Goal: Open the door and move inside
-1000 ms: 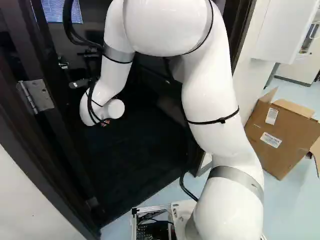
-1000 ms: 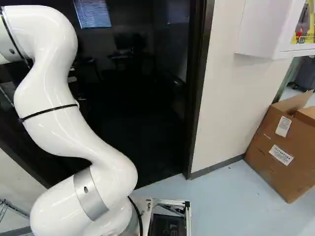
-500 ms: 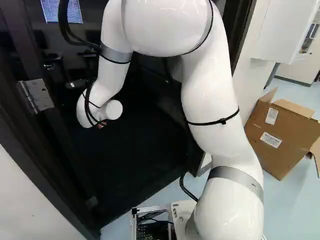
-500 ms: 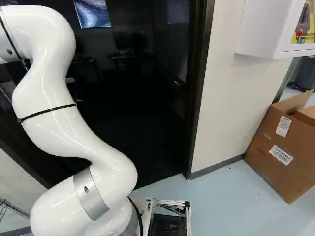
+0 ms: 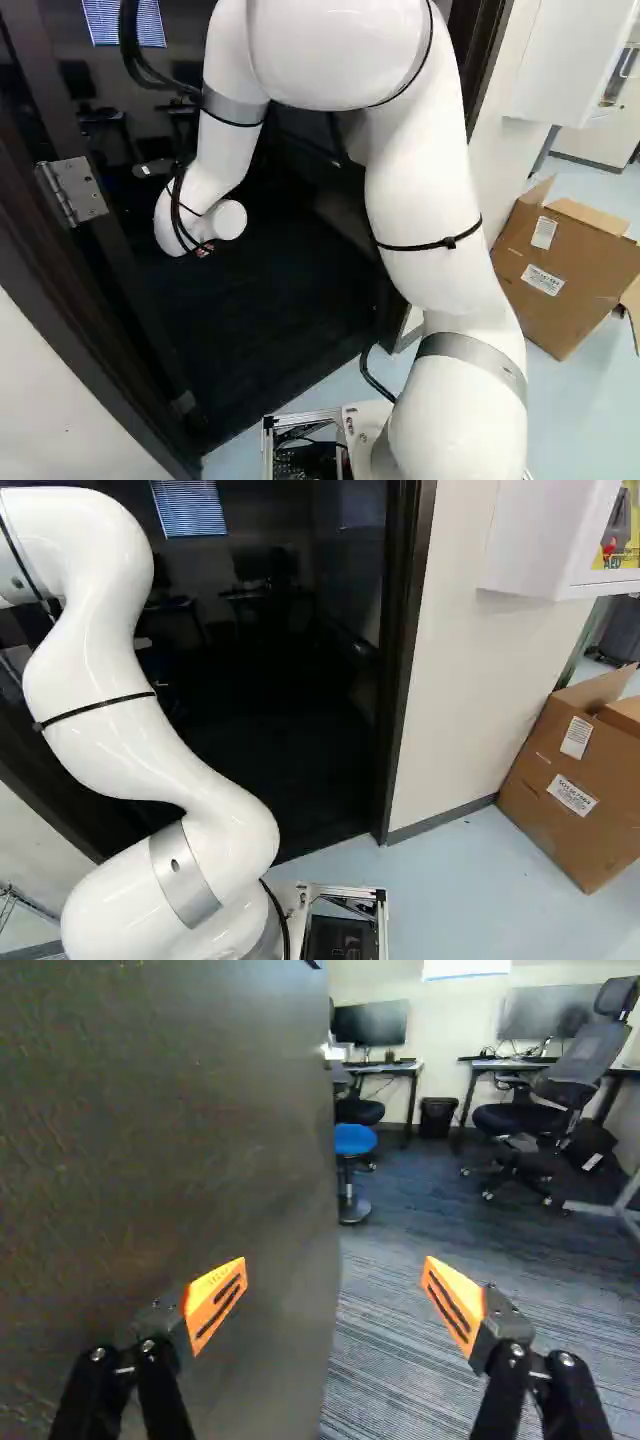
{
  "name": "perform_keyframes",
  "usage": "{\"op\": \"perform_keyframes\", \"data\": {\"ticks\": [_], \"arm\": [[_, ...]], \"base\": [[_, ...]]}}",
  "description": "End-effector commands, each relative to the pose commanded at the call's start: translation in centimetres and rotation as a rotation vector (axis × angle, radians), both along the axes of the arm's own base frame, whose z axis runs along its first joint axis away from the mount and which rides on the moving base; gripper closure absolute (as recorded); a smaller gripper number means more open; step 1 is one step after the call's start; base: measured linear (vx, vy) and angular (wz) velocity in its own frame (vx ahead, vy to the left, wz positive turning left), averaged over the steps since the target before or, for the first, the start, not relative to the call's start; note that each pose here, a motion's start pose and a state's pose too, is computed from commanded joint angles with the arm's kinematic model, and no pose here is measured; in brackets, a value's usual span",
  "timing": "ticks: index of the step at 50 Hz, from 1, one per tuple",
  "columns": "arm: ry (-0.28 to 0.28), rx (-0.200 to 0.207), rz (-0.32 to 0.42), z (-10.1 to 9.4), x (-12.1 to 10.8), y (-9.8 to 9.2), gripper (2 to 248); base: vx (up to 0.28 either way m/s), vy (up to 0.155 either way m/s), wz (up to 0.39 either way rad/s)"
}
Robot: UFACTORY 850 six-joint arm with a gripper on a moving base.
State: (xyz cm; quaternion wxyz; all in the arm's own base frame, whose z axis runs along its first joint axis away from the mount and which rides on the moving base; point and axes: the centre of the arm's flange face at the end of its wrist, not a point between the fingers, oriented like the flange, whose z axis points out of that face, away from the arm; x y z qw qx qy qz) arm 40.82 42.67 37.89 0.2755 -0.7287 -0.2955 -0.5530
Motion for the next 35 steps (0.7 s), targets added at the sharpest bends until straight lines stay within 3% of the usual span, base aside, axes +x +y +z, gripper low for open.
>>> {"op": "perform_keyframes", "data": {"ticks": [35], "arm": [[0.021,-0.020,-0.070,0.6,-0.9,-6.2,3]], "base": [[0.000,0.000,0.000]]}}
